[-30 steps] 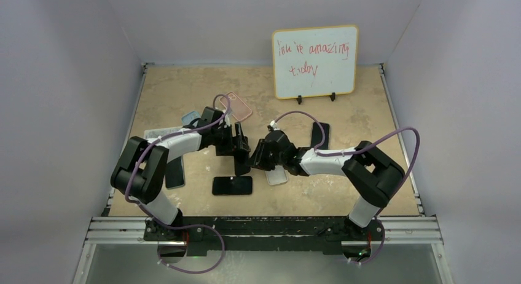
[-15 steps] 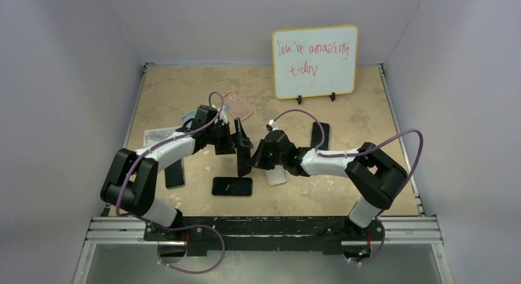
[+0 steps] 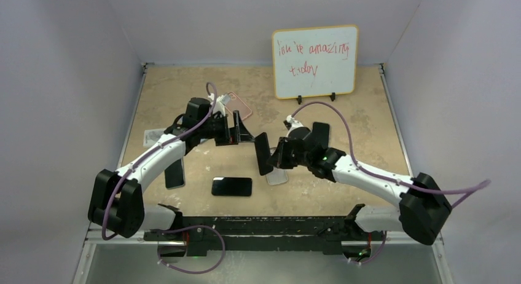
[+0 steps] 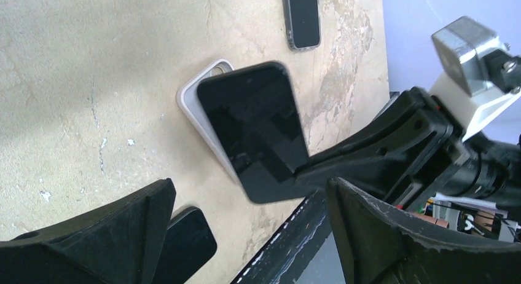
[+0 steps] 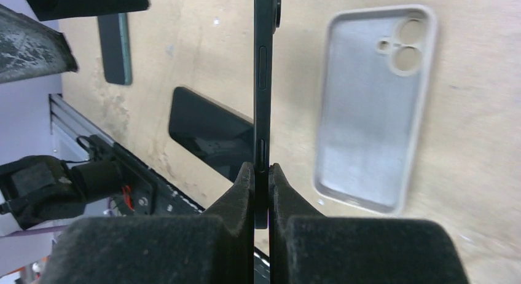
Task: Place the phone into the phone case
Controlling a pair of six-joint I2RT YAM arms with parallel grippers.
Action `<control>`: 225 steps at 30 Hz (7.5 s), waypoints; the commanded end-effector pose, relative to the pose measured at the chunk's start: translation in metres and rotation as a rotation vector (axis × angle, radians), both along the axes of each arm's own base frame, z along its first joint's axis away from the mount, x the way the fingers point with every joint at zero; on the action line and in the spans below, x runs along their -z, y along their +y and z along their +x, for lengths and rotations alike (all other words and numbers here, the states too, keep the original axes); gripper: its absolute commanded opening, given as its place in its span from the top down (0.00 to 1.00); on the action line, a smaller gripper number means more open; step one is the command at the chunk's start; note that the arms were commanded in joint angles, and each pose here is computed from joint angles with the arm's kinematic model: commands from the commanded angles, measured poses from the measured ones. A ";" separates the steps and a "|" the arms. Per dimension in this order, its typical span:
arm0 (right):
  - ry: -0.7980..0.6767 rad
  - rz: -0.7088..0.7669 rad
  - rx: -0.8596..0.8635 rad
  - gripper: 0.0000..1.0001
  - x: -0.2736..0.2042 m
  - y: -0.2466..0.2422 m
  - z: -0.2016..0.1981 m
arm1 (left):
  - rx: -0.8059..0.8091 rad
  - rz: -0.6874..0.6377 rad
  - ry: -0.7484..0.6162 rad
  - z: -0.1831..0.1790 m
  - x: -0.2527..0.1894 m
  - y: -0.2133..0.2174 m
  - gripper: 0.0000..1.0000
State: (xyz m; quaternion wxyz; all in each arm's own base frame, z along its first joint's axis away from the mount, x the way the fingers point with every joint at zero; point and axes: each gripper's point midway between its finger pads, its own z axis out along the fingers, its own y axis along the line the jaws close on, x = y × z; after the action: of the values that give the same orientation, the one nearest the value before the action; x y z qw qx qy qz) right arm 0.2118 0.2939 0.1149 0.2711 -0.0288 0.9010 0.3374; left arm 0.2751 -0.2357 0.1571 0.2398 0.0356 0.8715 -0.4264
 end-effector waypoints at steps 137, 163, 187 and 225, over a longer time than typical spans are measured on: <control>0.274 0.749 -0.059 0.14 -0.010 0.016 0.023 | 0.112 0.062 0.210 -0.029 0.129 -0.045 0.75; 0.316 0.551 0.052 0.95 0.044 0.006 0.030 | 0.110 0.066 0.210 -0.029 0.129 -0.045 0.74; 0.235 0.346 0.058 0.97 0.043 -0.011 0.032 | 0.115 0.021 0.125 -0.016 0.079 -0.053 0.47; -0.150 0.799 -0.179 1.00 -0.149 -0.006 0.001 | 0.378 -0.502 -0.045 -0.072 -0.076 -0.060 0.52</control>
State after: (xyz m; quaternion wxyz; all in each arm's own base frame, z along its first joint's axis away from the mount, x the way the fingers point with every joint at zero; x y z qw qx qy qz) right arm 0.2150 0.2861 0.2329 0.2762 -0.0027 0.7115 0.6462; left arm 0.2103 -0.2926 0.2087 0.1592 0.1206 0.7500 -0.6305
